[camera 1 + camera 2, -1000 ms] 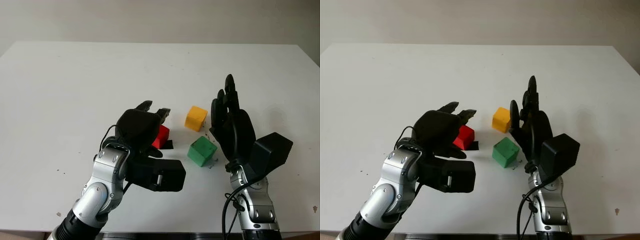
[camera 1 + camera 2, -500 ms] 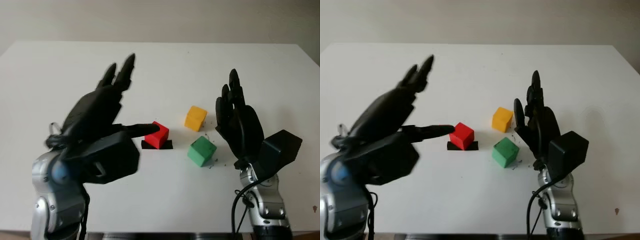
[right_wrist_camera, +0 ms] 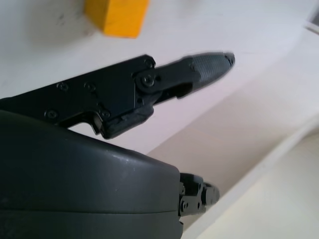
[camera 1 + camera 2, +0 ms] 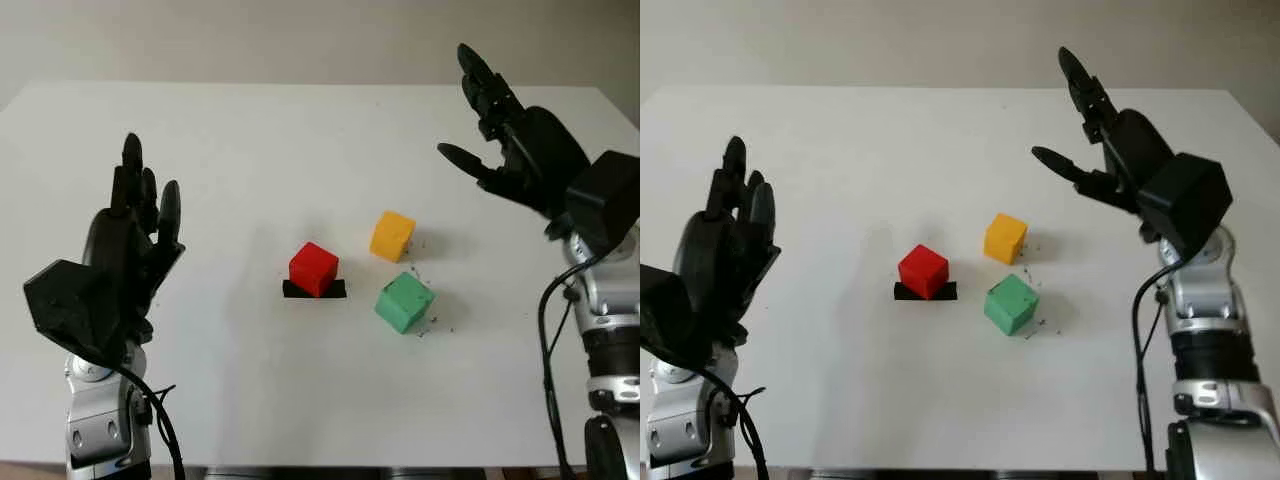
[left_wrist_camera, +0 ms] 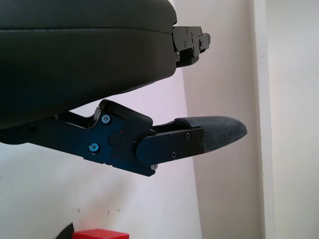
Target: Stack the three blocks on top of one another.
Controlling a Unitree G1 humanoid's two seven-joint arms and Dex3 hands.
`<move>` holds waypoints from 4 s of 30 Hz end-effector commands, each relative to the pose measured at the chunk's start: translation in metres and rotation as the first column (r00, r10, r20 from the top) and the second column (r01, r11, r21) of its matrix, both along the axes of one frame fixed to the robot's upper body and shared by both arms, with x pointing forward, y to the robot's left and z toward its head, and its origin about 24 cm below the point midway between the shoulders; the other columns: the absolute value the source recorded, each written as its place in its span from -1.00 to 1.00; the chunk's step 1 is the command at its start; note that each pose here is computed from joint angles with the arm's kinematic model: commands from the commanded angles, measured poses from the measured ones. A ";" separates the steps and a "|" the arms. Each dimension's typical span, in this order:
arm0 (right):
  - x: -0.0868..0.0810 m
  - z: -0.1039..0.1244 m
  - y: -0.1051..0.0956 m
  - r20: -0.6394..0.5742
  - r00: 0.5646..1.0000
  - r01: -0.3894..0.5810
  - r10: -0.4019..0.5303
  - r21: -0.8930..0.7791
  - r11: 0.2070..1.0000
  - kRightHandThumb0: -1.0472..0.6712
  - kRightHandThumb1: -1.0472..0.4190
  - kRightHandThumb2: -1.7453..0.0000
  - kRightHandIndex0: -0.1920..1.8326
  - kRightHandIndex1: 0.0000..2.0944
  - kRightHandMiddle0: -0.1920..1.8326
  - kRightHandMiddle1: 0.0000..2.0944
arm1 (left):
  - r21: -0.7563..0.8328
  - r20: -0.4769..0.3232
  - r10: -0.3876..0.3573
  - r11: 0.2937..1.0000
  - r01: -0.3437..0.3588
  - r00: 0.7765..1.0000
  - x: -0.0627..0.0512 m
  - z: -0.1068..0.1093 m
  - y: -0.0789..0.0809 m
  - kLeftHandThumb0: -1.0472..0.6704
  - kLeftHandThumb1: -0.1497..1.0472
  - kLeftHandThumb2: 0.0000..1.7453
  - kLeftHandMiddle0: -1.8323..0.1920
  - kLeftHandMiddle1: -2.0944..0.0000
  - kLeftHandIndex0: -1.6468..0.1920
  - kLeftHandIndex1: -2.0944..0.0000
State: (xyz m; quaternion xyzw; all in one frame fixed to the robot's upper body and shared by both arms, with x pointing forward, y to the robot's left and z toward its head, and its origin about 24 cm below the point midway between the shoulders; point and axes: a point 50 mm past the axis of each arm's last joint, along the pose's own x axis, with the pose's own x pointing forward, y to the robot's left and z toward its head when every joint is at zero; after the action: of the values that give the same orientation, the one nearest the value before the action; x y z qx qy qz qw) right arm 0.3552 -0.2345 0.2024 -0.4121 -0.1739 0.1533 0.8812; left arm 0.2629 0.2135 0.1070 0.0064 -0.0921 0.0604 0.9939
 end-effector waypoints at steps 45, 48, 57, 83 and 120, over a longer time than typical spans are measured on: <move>0.013 -0.042 0.032 0.025 0.945 -0.191 0.326 -0.765 0.615 -0.30 -0.80 0.92 -0.67 -0.95 -0.34 -0.86 | 0.067 -0.011 -0.037 0.997 0.038 0.999 0.004 0.004 -0.006 -0.63 1.00 -0.27 0.96 0.95 0.97 0.96; 0.014 -0.045 0.034 0.014 0.946 -0.196 0.323 -0.768 0.610 -0.29 -0.82 0.92 -0.68 -0.95 -0.35 -0.86 | 0.068 -0.013 -0.032 0.997 0.033 0.999 0.004 0.003 -0.006 -0.61 1.00 -0.26 0.96 0.95 0.97 0.95; 0.014 -0.045 0.038 0.068 0.938 -0.182 0.341 -0.739 0.649 -0.24 -0.98 0.93 -0.63 -0.95 -0.43 0.02 | 0.103 -0.020 -0.040 0.994 0.041 0.999 0.003 0.001 -0.006 -0.58 1.00 -0.23 0.97 0.95 0.98 0.96; 0.022 0.028 0.069 0.195 0.889 -0.152 0.415 -0.727 0.669 -0.19 -0.79 0.94 -0.47 -0.93 -0.25 0.04 | 0.143 -0.013 -0.041 0.989 0.043 0.999 0.007 0.000 -0.013 -0.54 1.00 -0.21 0.96 0.95 0.97 0.95; 0.018 0.000 0.122 -0.237 0.817 -0.574 0.525 -0.260 0.776 -0.32 -0.84 0.95 -0.59 -0.96 -0.40 0.36 | 0.114 0.008 -0.017 0.993 0.016 1.000 0.002 -0.004 -0.022 -0.53 1.00 -0.20 0.97 0.95 0.99 0.95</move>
State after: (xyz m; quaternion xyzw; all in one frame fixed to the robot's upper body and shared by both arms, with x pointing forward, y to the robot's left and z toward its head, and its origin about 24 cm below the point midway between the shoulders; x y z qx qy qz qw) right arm 0.3731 -0.1118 0.2027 -0.4725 -0.1934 0.4630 0.7245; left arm 0.2676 0.1911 0.1028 0.0610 -0.0961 0.0452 0.9925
